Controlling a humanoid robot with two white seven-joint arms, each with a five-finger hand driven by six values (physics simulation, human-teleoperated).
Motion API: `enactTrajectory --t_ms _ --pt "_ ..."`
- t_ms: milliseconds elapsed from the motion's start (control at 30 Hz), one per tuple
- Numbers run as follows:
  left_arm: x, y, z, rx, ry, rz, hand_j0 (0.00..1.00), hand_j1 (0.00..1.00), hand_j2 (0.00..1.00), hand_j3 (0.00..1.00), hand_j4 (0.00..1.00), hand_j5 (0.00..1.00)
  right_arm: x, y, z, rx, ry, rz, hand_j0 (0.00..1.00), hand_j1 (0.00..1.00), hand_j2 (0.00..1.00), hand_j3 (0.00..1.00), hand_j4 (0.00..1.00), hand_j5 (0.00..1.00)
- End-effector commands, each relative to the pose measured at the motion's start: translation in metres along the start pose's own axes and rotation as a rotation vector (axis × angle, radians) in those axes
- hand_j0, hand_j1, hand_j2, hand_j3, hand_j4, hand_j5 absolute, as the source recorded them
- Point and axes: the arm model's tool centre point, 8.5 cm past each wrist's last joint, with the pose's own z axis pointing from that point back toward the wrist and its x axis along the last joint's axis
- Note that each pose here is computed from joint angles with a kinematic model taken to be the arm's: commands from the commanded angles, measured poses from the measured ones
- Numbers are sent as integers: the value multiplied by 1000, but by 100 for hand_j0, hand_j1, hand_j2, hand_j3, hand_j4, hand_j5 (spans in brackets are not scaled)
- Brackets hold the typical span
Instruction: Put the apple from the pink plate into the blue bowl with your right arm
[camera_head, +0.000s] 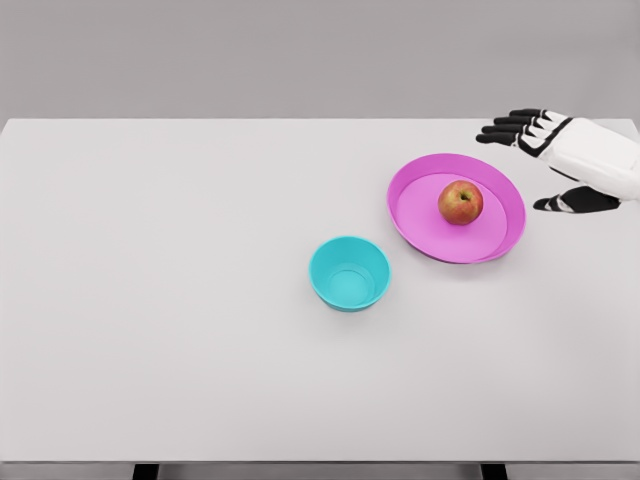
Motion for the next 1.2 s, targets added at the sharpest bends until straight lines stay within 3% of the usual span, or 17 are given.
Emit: enactTrajectory --t_ms 0,133,267,333,400,433,500,567,667,833,1167 --pt "0 0 0 0 0 0 100 100 100 100 100 100 -1 -1 1 -1 3 -4 100 100 100 100 100 100" --pt "0 0 0 0 0 0 100 100 100 100 100 100 -2 -1 2 -2 9 -5 100 100 100 100 100 100" --pt "0 0 0 0 0 0 100 100 100 100 100 100 -28 17 15 30 94 -49 100 100 100 100 100 100" --pt "0 0 0 0 0 0 100 100 100 100 100 100 -35 31 20 112 120 -69 100 100 100 100 100 100" --pt "0 0 0 0 0 0 100 100 100 100 100 100 -39 38 18 275 121 -72 100 100 100 100 100 100" --pt "0 0 0 0 0 0 100 100 100 100 100 100 -40 38 18 305 122 -71 100 100 100 100 100 100" --pt "0 0 0 0 0 0 100 100 100 100 100 100 -47 31 14 307 134 -69 100 100 100 100 100 100" --pt "0 0 0 0 0 0 100 100 100 100 100 100 -43 26 -7 294 95 -57 100 100 100 100 100 100" --pt "0 0 0 0 0 0 100 100 100 100 100 100 -43 33 -46 359 44 -62 100 100 100 100 100 100" --pt "0 0 0 0 0 0 100 100 100 100 100 100 -58 43 -53 397 79 -90 100 100 100 100 100 100" --pt "0 0 0 0 0 0 100 100 100 100 100 100 -61 53 -91 462 63 -116 100 100 100 100 100 100"
